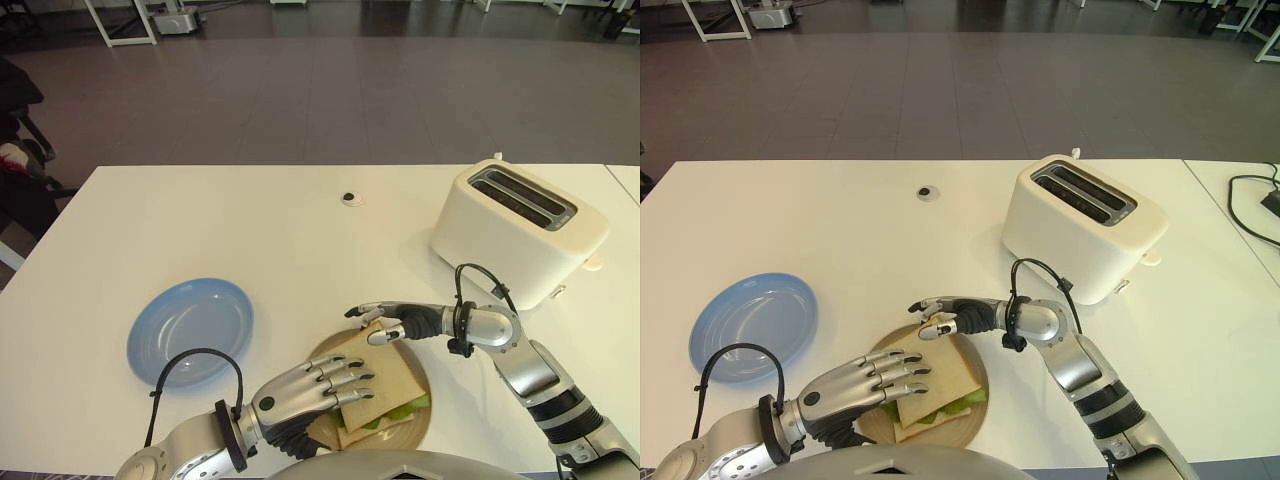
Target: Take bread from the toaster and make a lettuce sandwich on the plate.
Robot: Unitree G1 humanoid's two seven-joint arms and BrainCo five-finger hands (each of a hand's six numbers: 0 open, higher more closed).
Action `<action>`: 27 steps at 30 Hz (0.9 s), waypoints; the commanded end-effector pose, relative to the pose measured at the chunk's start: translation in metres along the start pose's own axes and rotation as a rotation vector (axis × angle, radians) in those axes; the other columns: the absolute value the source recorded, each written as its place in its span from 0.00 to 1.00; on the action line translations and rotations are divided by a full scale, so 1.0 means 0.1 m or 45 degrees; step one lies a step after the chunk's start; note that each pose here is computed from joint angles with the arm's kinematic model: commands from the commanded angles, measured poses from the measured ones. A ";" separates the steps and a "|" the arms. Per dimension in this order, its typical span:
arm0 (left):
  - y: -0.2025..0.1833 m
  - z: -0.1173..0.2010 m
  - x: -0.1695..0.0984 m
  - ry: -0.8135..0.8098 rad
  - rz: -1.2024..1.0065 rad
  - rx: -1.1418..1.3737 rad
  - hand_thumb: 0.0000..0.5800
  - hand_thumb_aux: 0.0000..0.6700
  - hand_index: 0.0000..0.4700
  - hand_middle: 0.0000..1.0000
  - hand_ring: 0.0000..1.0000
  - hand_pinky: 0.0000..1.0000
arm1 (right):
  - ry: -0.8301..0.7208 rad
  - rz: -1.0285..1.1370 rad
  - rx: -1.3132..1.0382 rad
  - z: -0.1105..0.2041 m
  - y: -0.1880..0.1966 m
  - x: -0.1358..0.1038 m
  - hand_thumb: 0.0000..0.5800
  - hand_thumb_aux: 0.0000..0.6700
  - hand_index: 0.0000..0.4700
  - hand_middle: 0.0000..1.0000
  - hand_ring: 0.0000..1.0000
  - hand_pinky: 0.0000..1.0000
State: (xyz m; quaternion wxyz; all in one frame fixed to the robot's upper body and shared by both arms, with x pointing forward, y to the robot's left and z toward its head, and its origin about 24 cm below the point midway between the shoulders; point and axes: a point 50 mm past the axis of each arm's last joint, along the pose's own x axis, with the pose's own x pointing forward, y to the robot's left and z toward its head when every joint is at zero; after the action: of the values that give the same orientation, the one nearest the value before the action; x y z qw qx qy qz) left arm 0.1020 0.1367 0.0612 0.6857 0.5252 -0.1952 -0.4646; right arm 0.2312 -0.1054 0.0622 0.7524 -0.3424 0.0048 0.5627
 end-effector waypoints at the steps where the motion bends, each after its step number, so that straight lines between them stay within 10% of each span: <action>1: -0.41 0.10 -0.10 -0.048 -0.406 -0.035 0.44 0.25 0.25 0.00 0.00 0.00 | -0.018 -0.242 -0.089 0.07 -0.38 -0.03 0.00 0.00 0.00 0.00 0.00 0.00; 8: -0.51 -0.03 -0.11 0.003 -0.558 0.102 0.52 0.31 0.31 0.00 0.00 0.00 | -0.049 -0.559 -0.116 0.08 -0.84 -0.29 0.00 0.00 0.00 0.00 0.00 0.00; 13: -0.47 -0.28 0.02 0.069 -0.609 0.317 0.75 0.50 0.50 0.00 0.00 0.00 | -0.052 -0.602 -0.095 0.02 -0.83 -0.37 0.00 0.00 0.00 0.00 0.00 0.00; 27: 0.25 -0.77 0.38 0.174 -0.295 0.472 0.60 0.36 0.36 0.00 0.00 0.00 | -0.049 -0.620 -0.136 -0.09 -0.73 -0.40 0.00 0.00 0.00 0.00 0.00 0.00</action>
State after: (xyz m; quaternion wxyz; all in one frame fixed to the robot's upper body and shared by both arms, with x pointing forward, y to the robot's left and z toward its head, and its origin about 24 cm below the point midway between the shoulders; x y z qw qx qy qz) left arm 0.1888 0.1276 0.0620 0.5623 0.6603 -0.2403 -0.4361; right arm 0.2831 -0.1484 0.1112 0.8468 -0.3553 -0.1299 0.3740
